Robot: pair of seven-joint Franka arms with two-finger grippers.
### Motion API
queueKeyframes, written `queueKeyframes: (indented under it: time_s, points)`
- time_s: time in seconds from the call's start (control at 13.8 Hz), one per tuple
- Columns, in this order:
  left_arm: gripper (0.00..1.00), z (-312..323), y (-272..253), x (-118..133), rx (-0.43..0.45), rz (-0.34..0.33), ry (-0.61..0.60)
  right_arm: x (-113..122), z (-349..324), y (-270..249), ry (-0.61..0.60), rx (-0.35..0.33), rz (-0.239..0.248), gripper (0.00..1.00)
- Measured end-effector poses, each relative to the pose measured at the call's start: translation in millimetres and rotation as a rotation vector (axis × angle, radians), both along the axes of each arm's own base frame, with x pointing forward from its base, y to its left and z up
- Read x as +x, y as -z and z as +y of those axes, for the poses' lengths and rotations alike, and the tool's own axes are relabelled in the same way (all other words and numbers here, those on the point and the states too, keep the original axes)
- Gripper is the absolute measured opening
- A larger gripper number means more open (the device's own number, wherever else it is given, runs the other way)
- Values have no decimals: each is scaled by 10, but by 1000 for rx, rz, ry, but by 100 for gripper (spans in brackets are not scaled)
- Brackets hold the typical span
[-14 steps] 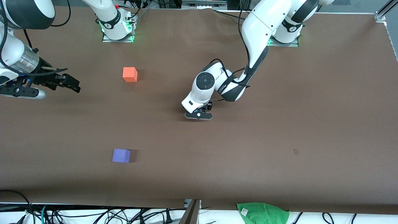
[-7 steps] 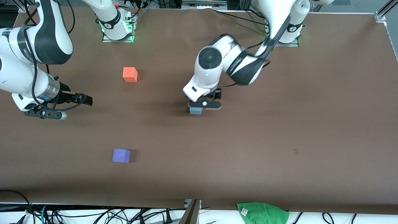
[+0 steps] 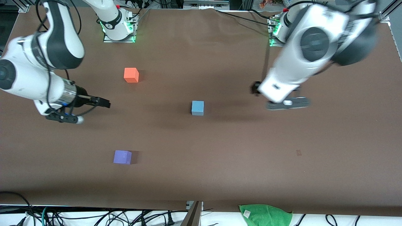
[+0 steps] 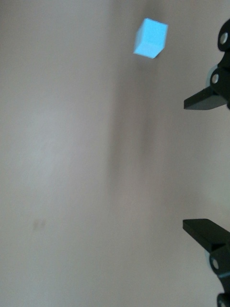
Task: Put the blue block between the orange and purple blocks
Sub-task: 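Release the blue cube with the left gripper while the right gripper reaches, then grasp the blue cube with the right gripper while the left gripper withdraws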
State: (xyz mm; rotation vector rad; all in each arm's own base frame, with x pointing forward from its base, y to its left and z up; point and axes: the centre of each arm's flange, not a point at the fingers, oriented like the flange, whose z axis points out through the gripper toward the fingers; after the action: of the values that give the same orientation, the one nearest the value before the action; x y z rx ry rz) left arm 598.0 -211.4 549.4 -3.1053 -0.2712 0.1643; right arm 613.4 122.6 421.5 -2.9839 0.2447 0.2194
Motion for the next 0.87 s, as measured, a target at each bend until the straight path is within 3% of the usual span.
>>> queueKeyframes:
  time_s: [0.15,0.36,0.65,0.87]
  points:
    - [100,495,-294,-2,-3,-24,-45,-8,550,140,27,6,9,100]
    - [100,596,-464,-132,3,-9,-17,-71,1633,243,67,-12,7,100]
    - [100,660,-399,-114,1,-3,38,0,2583,952,31,4,-78,100]
    - [100,859,-348,-65,-8,-42,115,-145,3026,1531,-15,-51,-110,100]
